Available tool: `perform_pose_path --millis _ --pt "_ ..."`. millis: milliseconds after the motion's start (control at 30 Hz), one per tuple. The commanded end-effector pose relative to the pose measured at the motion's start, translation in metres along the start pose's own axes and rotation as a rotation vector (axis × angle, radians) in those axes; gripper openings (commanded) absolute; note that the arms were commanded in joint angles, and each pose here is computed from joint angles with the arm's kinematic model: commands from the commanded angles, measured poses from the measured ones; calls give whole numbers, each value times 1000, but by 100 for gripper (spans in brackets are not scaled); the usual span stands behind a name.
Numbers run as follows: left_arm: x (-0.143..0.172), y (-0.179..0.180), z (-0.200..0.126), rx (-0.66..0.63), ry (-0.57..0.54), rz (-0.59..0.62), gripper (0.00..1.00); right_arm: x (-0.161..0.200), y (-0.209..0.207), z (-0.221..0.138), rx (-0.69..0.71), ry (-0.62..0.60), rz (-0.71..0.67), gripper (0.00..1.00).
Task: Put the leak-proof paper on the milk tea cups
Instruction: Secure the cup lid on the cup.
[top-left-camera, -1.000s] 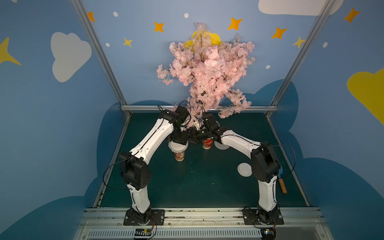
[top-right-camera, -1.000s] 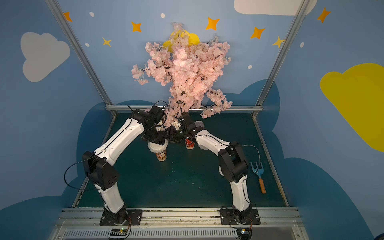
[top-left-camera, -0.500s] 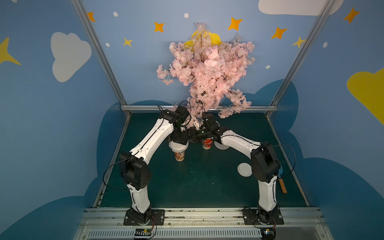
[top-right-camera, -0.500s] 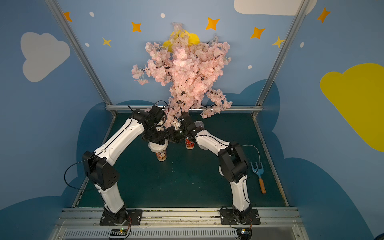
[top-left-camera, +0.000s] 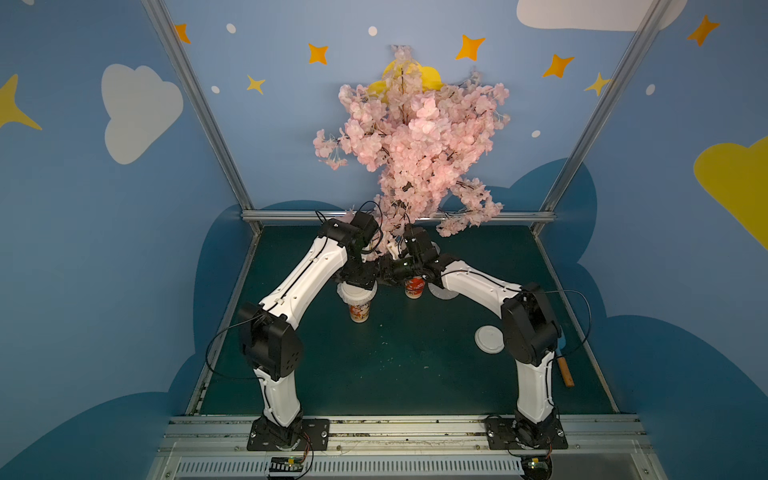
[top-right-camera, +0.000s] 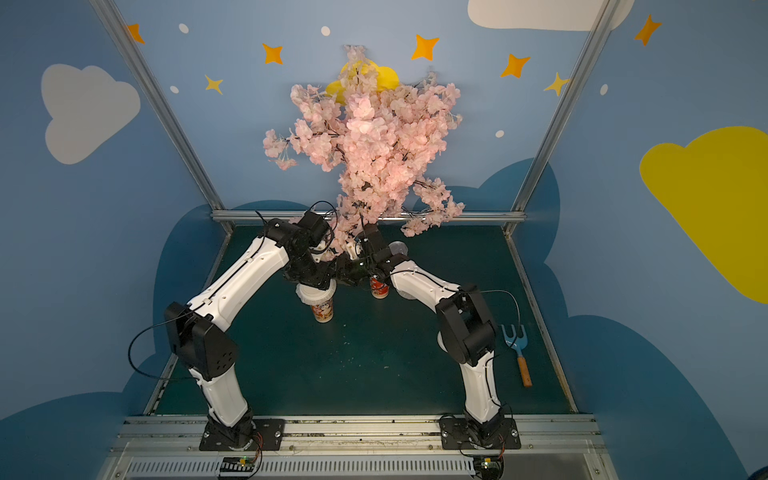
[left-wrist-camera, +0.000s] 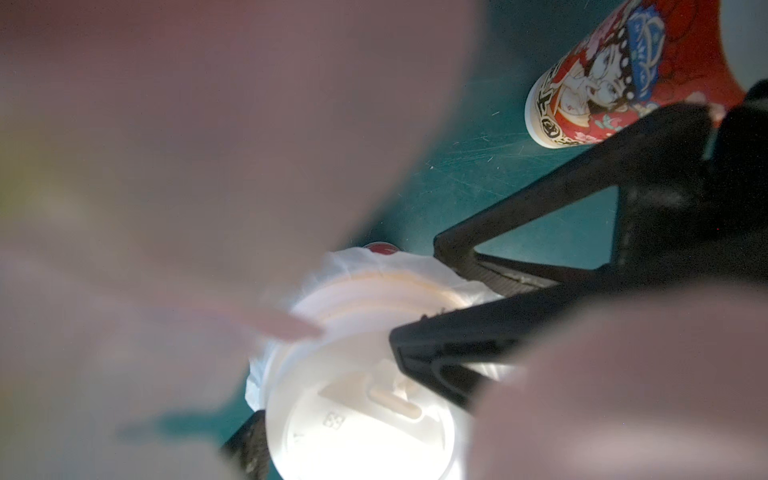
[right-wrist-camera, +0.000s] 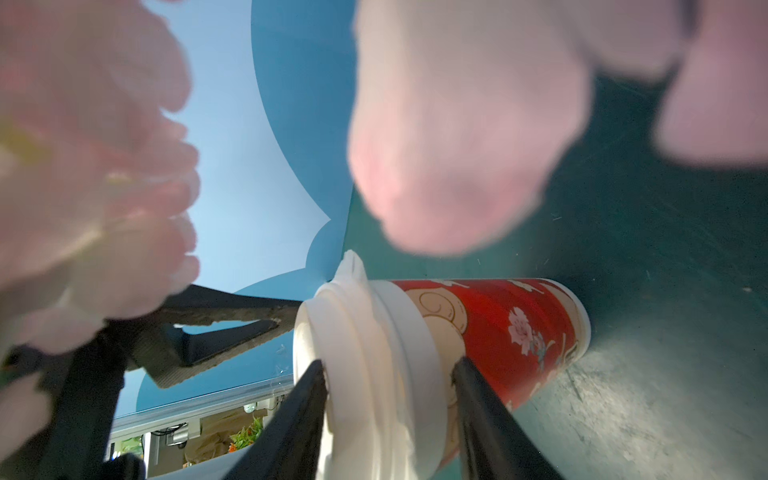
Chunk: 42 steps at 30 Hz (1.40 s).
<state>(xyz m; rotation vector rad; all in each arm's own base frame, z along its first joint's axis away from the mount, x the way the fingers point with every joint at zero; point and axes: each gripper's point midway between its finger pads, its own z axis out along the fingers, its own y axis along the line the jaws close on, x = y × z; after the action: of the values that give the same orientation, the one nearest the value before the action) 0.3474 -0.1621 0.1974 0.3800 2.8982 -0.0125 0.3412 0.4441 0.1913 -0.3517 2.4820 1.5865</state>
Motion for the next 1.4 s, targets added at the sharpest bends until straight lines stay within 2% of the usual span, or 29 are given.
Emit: perform_pose_path --millis 0,100,300,967,1367 --pt "-35 -20 2 65 -137 -2 78 41 65 8 -145 113 -103 58" --pt "-33 -20 3 63 -133 2 78 42 67 7 -148 111 -105 62" --pt "-31 -19 4 57 -128 1 78 43 70 8 -161 113 -98 62" --pt "-33 -20 3 62 -131 2 78 50 73 11 -181 125 -86 52" --pt "-39 -20 2 56 -141 2 78 53 76 12 -188 132 -85 49"
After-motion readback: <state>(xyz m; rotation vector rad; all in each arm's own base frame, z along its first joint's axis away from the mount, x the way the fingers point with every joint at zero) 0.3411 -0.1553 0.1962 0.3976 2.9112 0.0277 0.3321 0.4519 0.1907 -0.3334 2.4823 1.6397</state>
